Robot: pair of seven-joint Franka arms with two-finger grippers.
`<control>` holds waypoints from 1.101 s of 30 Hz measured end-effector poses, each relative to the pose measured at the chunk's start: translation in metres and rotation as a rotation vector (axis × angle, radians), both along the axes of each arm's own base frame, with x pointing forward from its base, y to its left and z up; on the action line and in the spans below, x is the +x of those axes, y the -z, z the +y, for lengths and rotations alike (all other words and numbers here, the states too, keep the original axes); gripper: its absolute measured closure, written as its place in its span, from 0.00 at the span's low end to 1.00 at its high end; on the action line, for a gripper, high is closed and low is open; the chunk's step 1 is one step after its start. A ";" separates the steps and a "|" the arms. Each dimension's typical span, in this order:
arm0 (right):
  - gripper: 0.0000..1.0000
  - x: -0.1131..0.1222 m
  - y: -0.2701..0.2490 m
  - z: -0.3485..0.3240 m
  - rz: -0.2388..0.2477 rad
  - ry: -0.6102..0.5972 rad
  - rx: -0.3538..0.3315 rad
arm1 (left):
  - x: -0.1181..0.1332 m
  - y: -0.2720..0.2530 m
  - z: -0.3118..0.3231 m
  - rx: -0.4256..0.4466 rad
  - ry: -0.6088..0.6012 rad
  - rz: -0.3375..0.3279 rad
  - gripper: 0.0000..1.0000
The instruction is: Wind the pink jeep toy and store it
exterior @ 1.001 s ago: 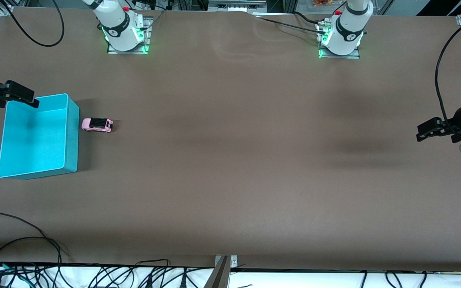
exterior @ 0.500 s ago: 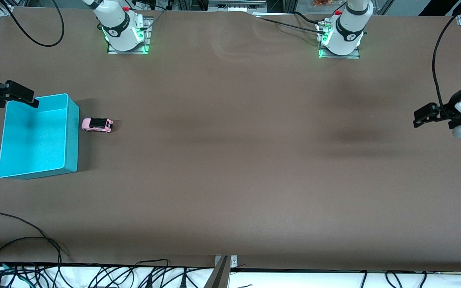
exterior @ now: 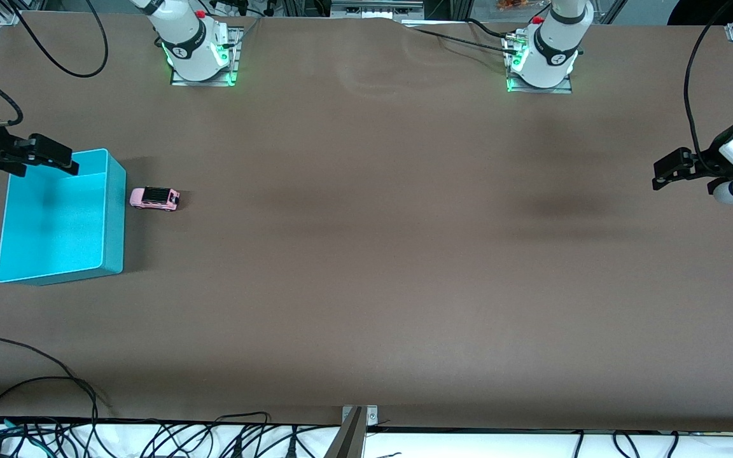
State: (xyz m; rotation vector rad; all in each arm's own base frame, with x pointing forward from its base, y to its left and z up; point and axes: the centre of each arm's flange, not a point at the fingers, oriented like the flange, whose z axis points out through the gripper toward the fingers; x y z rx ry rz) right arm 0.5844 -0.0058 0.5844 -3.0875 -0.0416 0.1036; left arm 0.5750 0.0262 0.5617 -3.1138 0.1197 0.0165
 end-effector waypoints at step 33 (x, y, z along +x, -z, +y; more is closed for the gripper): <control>0.00 0.005 0.028 -0.026 0.082 0.060 0.000 | 0.000 0.004 0.007 0.000 -0.023 0.005 0.00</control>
